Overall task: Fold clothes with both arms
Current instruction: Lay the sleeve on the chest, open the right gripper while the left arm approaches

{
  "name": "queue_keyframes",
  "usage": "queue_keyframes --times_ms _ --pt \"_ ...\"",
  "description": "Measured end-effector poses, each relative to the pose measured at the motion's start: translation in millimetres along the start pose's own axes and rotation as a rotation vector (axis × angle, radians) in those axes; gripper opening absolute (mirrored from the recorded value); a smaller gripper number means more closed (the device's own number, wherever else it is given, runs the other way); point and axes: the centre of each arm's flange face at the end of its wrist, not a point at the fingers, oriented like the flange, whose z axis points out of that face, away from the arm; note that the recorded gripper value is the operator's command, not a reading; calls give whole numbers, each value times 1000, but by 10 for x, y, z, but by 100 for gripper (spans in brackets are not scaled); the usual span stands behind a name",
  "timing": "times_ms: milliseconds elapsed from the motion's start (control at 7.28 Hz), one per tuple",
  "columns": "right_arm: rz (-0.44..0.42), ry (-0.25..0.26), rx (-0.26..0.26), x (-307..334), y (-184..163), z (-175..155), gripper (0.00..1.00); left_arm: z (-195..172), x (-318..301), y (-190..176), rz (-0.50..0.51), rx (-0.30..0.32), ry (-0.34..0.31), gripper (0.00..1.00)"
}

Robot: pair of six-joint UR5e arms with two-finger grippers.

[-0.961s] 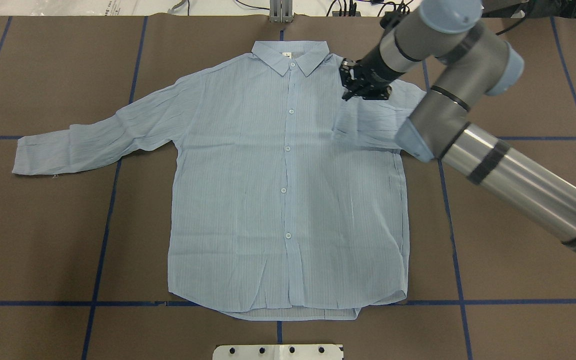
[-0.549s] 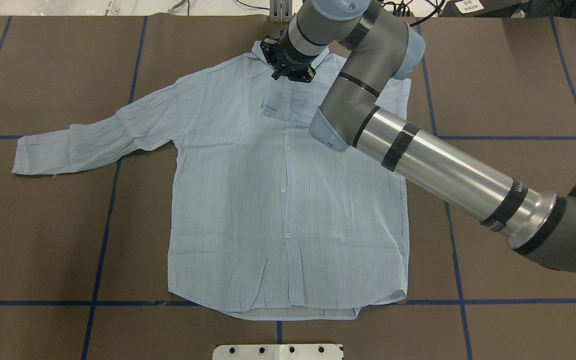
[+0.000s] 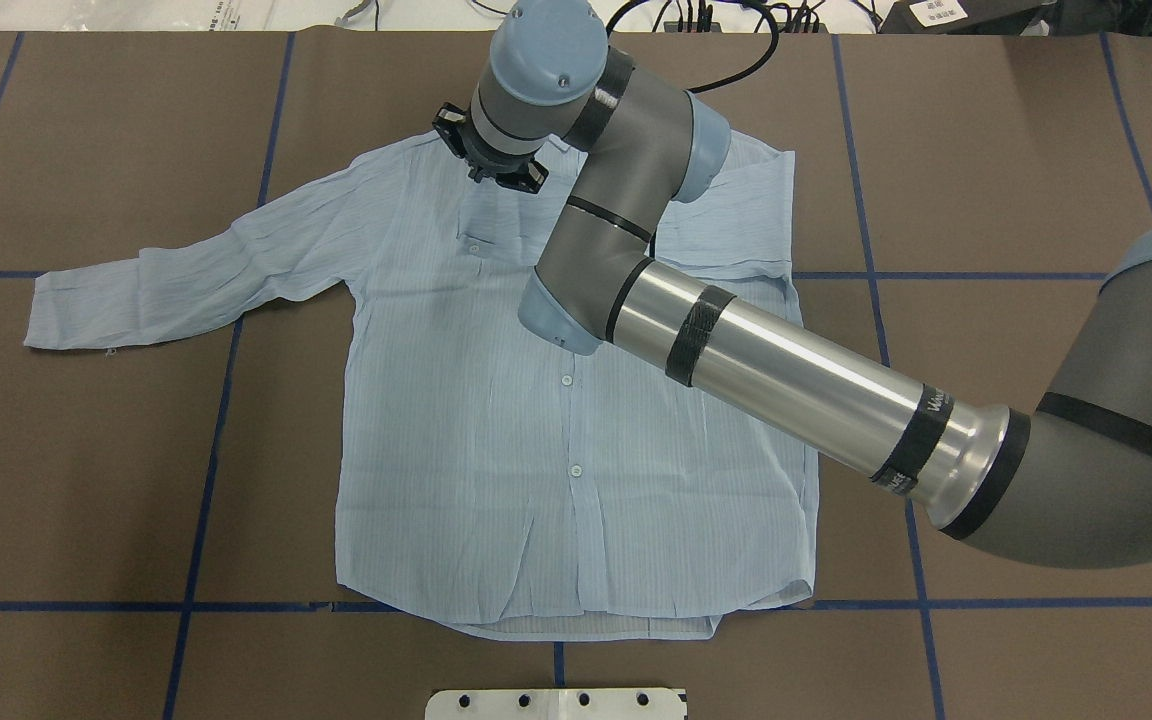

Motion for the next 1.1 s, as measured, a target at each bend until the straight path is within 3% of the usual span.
queue_keyframes --times_ms 137,275,687,1099 --pt "-3 -2 5 -12 31 49 83 3 -2 2 -1 -1 0 100" --pt "-5 -4 9 -20 40 85 95 9 -5 5 -5 -2 0 100" --pt "-9 6 39 -193 207 203 97 143 52 14 -57 -31 41 100" --pt "11 31 29 49 233 199 99 612 125 -194 -139 -97 84 100"
